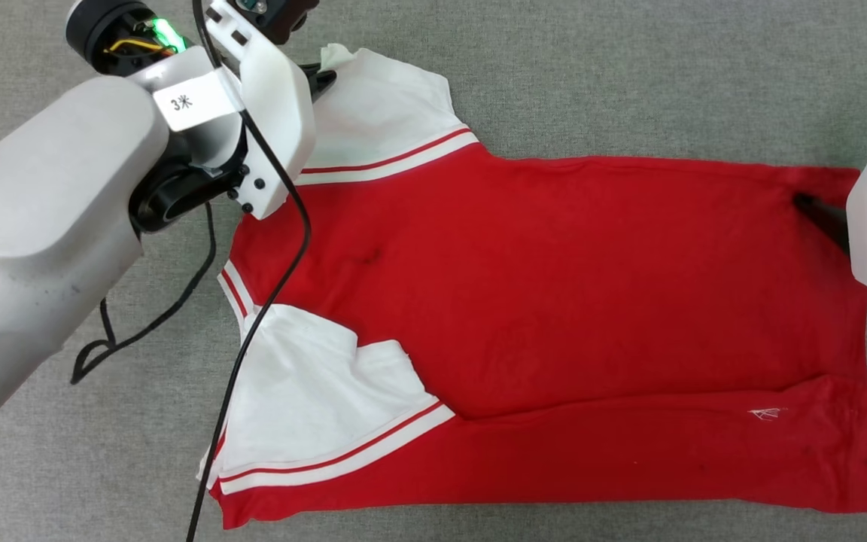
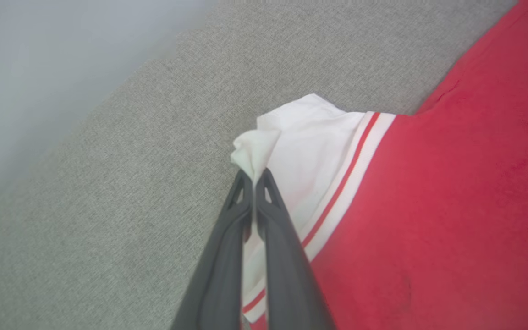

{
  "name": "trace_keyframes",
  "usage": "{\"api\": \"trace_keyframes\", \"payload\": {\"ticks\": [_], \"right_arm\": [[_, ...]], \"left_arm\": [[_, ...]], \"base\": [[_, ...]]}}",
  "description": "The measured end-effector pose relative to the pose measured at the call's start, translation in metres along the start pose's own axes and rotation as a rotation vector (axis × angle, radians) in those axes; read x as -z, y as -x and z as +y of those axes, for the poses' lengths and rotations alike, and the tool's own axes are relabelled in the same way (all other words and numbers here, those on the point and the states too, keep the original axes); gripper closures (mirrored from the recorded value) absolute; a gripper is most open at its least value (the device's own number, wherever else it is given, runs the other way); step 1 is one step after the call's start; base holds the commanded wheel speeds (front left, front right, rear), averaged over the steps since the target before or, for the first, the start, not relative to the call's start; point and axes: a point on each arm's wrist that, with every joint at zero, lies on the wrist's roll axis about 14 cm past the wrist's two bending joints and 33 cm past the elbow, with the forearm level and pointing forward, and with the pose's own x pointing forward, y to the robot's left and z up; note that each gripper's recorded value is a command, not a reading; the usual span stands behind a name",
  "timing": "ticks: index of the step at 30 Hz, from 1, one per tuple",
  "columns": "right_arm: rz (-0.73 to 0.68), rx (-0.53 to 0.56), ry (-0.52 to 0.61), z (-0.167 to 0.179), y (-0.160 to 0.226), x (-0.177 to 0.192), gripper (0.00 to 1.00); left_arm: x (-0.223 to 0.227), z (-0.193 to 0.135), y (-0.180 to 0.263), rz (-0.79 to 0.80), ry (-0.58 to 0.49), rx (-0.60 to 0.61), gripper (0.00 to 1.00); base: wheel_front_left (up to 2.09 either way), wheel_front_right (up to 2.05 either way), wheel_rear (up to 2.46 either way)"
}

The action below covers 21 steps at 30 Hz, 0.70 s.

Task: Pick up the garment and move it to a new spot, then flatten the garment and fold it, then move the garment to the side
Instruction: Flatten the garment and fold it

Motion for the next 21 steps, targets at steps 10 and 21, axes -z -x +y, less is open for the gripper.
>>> {"api": "trace_keyframes", "payload": {"ticks": [10,21], "right_arm": [[-0.136,-0.022,-0.016,0.007,0.003,-0.013,1.00],[-0.393,-0.013,-0.005,0.012,0.060,-0.026,1.00]], "left_arm": [[-0.009,0.004,0.012,-0.059,0.001,-0.020,1.00],[-0.006,-0.021,0.063,-0.149,0.044,-0.043,1.00]], "base": [[0.00,0.00,0.00],[0.00,0.00,0.00]]}}
